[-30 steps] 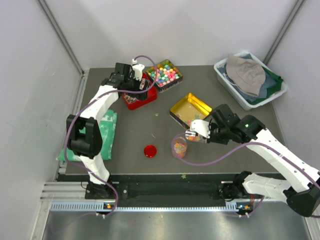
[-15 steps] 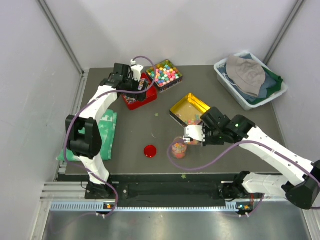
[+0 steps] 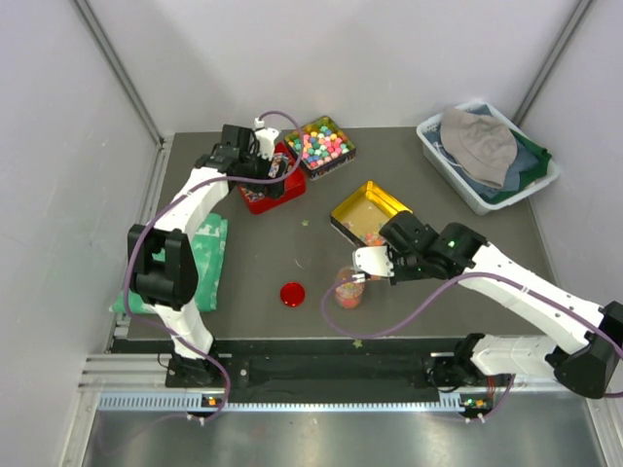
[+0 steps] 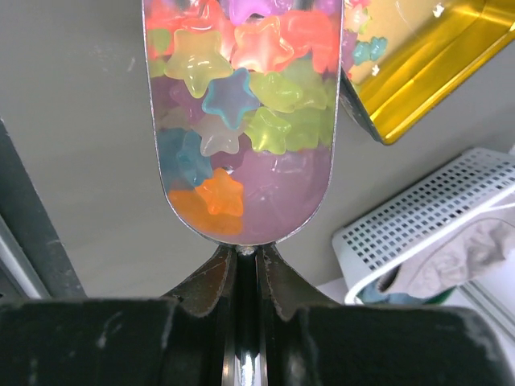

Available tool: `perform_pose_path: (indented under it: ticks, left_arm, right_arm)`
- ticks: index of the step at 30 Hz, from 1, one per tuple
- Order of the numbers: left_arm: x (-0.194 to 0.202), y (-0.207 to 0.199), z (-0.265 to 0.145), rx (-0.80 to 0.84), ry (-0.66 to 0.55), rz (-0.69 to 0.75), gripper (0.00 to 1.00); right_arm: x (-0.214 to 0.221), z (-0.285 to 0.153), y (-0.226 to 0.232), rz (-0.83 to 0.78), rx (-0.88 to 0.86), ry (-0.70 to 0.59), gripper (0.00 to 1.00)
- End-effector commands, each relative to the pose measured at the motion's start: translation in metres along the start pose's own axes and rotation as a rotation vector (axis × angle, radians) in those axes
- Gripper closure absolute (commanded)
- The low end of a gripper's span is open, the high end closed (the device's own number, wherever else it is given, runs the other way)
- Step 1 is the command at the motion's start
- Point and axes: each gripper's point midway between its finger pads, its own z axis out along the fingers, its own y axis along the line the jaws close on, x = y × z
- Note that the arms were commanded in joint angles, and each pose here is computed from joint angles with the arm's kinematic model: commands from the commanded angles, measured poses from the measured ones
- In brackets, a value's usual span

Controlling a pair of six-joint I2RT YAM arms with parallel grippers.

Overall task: Pack the candies
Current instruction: Place the fake candies in the packing bottle.

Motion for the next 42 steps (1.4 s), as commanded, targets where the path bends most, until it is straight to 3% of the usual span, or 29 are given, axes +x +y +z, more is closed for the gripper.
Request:
perform_pose_path:
  ticks: [1,42]
  left_arm:
    - [-0.014,0.001,-0.017,-0.010,-0.061,0.009,0.01]
    - [-0.005,0.004,-0.012,0.004,-0.058,-0.017,0.01]
  right_arm:
    - [-0.008,-0.016,-0.021,-0.043,0.088,-0.002,1.00]
    - [-0.019,-0.023,-0.028,-0.186,0.144,0.070,1.00]
